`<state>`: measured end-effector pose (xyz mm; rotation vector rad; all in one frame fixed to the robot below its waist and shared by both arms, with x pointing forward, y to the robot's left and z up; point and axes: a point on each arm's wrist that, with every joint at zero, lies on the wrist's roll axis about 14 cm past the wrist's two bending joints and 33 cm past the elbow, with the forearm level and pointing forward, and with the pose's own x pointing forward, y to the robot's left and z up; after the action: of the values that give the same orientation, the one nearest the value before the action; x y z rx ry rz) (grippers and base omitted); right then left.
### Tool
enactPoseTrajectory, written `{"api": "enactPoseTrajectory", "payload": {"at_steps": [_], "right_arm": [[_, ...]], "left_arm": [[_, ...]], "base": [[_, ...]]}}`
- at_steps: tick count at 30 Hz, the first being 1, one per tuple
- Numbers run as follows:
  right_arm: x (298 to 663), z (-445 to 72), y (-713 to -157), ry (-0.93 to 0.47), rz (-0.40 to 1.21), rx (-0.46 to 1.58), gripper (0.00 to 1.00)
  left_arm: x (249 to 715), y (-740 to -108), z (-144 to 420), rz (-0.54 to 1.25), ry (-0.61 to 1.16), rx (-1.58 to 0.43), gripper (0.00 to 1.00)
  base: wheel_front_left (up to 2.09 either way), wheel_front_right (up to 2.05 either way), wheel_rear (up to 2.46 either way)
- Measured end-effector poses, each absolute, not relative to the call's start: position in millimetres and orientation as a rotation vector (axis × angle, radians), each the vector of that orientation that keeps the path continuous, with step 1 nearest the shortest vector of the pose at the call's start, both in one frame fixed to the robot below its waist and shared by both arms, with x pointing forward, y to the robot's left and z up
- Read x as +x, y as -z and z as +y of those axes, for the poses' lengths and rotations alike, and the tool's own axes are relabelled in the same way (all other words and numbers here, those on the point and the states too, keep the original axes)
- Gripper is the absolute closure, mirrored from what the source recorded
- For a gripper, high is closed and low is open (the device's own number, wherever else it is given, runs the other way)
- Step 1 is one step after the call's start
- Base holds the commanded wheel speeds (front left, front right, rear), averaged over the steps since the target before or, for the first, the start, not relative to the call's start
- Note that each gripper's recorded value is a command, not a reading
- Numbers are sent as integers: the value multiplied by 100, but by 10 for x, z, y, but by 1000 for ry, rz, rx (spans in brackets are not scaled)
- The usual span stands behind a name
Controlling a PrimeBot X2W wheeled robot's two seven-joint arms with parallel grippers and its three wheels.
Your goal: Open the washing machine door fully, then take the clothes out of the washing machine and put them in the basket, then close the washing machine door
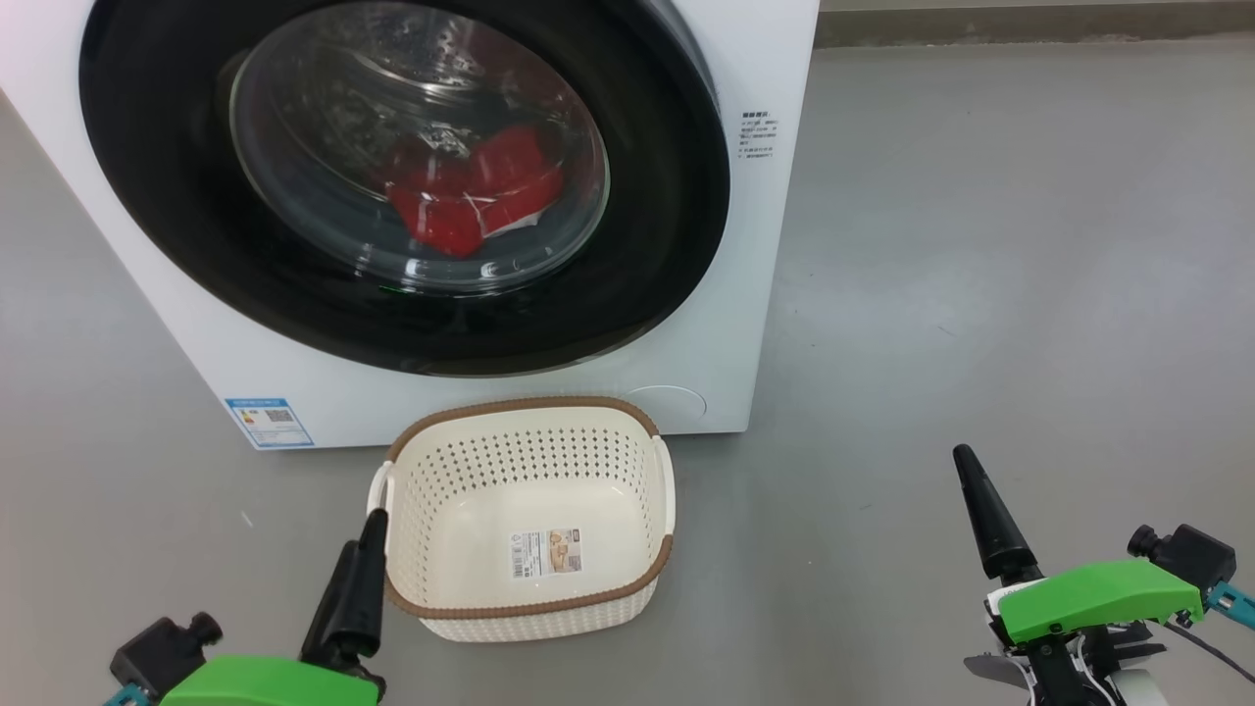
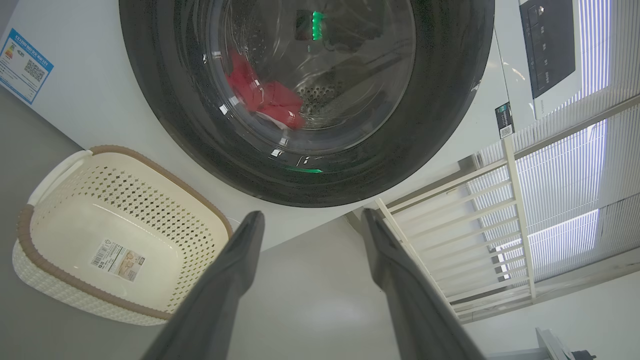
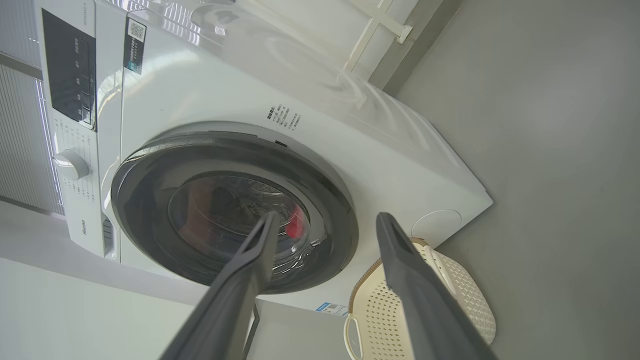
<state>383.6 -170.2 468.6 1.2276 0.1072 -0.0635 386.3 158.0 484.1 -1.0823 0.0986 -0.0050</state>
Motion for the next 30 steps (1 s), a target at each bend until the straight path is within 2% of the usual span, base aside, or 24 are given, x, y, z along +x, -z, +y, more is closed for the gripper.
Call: {"api": "enactPoseTrajectory", "payload": {"at_steps": [30], "right_arm": [[4005, -1624, -4981, -33, 22, 771, 0]], "left_arm": [[4022, -5154, 1457, -2, 62, -661, 0]], "base": [[0, 0, 0]]}}
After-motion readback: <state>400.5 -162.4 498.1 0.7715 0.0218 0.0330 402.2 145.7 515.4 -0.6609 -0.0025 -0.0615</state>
